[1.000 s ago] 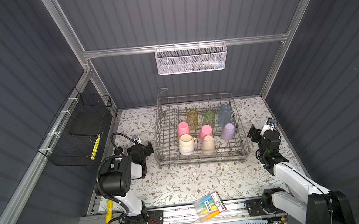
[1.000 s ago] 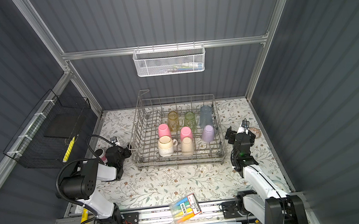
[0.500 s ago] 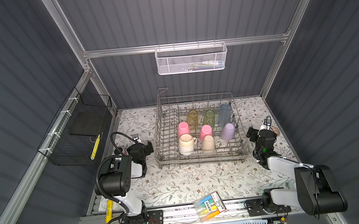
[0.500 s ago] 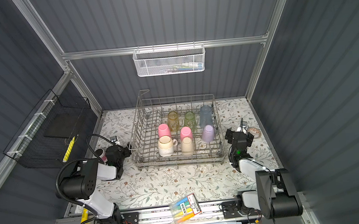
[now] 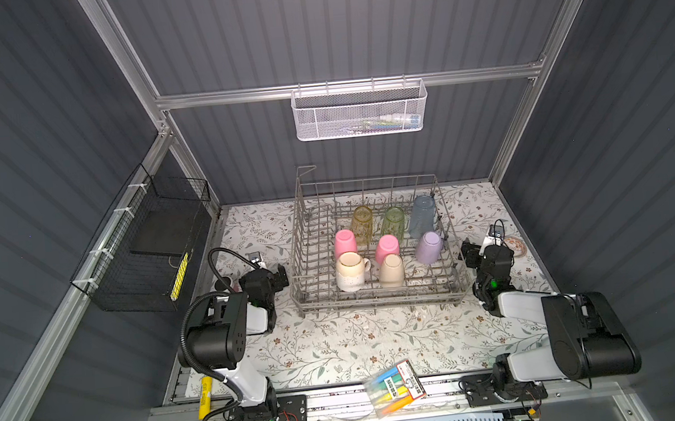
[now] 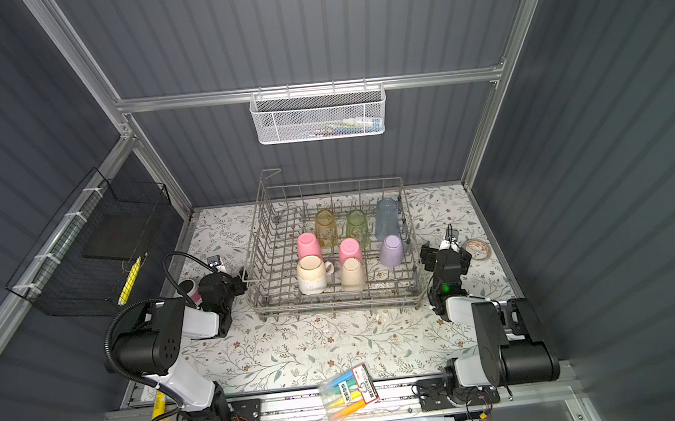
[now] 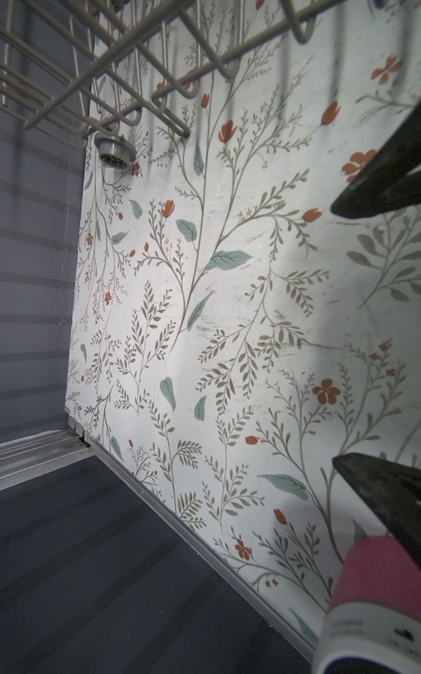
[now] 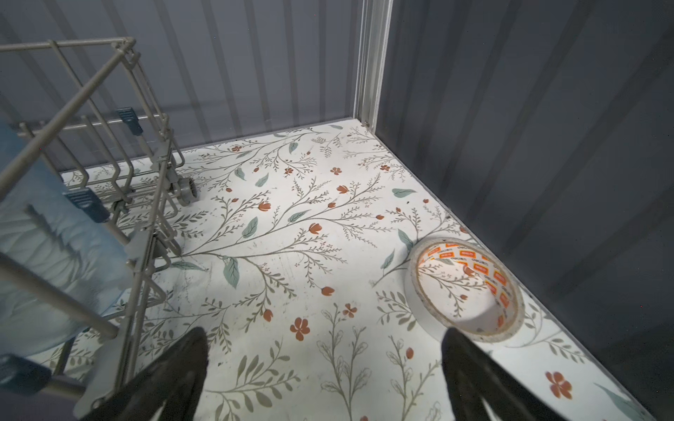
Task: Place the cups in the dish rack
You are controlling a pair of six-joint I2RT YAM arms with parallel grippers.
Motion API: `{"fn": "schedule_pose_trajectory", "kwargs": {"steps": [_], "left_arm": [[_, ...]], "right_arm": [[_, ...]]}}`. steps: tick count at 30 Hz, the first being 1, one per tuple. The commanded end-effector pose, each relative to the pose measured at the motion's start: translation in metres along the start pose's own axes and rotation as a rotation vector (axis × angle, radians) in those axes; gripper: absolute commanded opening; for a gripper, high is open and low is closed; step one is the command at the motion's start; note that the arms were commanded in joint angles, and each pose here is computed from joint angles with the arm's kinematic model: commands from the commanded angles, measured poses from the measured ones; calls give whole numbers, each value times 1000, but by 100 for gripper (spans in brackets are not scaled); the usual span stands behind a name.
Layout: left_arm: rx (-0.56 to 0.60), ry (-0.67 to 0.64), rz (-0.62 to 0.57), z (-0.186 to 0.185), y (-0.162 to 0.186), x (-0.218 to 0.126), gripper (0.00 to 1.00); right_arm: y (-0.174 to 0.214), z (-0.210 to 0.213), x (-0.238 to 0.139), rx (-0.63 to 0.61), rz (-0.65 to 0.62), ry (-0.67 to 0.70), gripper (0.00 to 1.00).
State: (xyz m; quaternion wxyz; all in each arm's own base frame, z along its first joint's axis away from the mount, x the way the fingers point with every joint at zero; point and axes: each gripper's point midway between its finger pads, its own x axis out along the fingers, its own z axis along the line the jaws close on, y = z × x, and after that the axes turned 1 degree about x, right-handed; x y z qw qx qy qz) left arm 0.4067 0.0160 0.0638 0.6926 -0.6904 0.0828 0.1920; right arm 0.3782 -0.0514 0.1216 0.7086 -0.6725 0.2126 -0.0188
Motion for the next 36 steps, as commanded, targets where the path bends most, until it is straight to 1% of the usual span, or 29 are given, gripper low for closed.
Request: {"fn": "schedule_pose_trajectory", "kwargs": {"steps": [1, 3, 6, 8, 9, 11, 13, 15, 18, 20, 28, 31, 36], "left_arm": [[17, -3, -9, -1, -4, 3, 100], [18, -3, -10, -1, -5, 3, 100], [17, -3, -9, -1, -5, 3, 100], [18, -3, -9, -1, -4, 3, 100], [18, -3, -7, -1, -4, 3, 100], [18, -3, -8, -1, -4, 3, 100], [18, -3, -9, -1, -4, 3, 100], [20, -5, -8, -1, -5, 3, 100], [22, -2, -8, -2, -5, 4, 100], [22, -1, -7, -2, -5, 4, 100], [24, -4, -6, -2, -4, 4, 100], [62, -15, 17, -7, -3, 7, 100], [61, -13, 6, -8, -4, 6, 100]], "right_arm": [[-9, 5, 4, -2, -16, -28, 99], [-8, 6, 4, -3, -12, -31, 99], [-4, 12, 3, -1, -11, -99, 99], [5, 14, 1, 12, -22, -145, 99], [-3, 14, 0, 14, -72, -149, 99], [4, 14, 1, 11, -8, -146, 99], [0, 14, 0, 13, -58, -147, 99], [2, 14, 0, 12, -24, -146, 99], [1, 14, 0, 14, -50, -147, 99], [2, 13, 0, 13, -37, -145, 99], [1, 14, 0, 14, -46, -147, 99], [0, 13, 0, 14, -48, -146, 99], [1, 13, 0, 14, -46, -147, 99]]}}
